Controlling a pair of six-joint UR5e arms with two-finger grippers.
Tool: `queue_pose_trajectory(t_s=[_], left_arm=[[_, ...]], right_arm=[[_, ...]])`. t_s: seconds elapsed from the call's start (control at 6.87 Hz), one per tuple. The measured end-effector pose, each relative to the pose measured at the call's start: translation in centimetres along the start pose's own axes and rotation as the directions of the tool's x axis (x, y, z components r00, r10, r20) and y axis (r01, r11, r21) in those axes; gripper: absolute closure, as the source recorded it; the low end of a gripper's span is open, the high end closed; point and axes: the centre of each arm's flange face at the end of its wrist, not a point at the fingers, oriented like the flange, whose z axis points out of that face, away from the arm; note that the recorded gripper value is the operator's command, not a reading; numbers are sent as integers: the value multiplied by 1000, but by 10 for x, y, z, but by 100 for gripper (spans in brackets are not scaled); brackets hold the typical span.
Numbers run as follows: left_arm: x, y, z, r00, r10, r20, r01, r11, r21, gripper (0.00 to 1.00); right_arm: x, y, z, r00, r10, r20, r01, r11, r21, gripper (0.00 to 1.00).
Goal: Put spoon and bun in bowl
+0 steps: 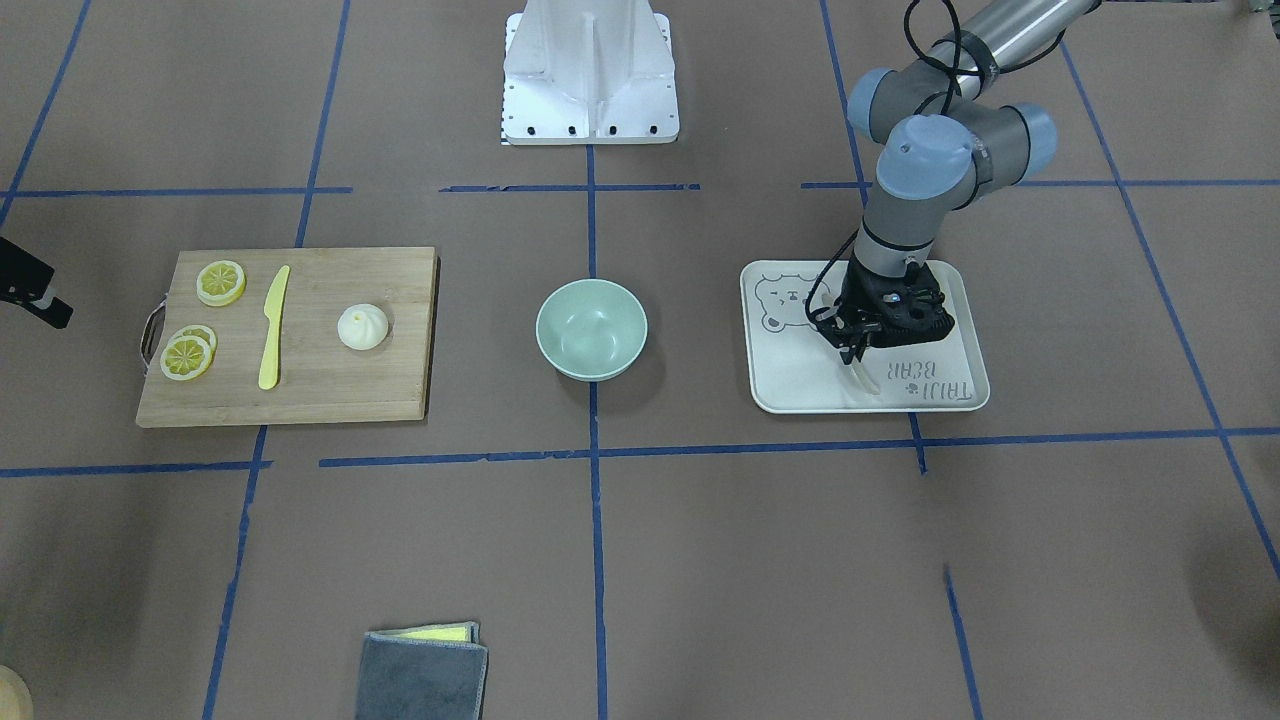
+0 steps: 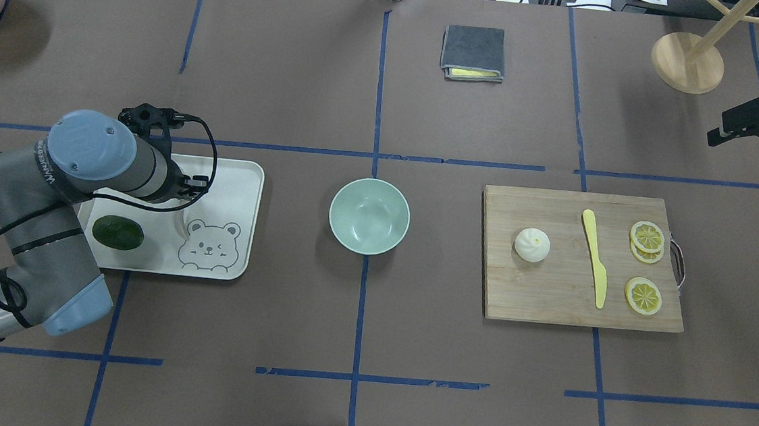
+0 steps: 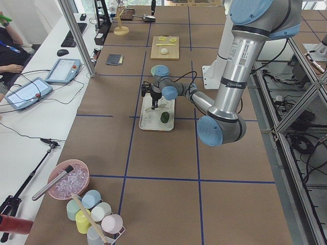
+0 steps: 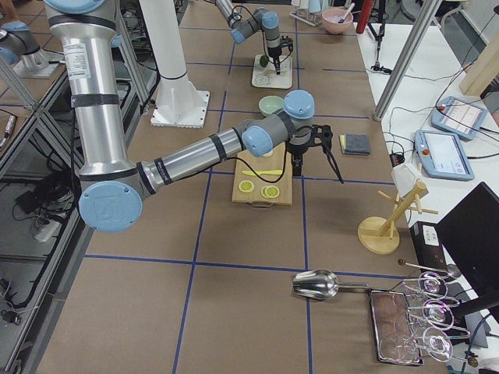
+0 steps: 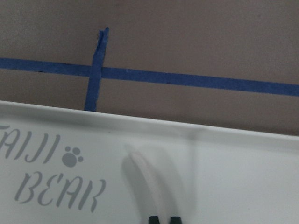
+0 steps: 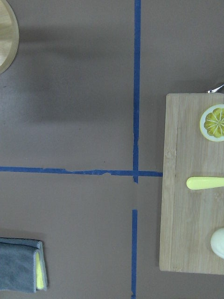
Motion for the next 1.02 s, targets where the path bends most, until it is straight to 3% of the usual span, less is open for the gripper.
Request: queue_pose_trajectory(t_s=[0.58, 1.02], left_arm=[[52, -11, -70, 999, -6, -43, 7, 1000, 19, 100], [156, -34, -112, 975, -128, -180, 136, 990, 30, 100]], right_arm=[[-74, 9, 45, 998, 37, -46, -37, 999, 5, 0], [-166, 38, 108, 994, 43, -98, -39, 998, 41, 0]])
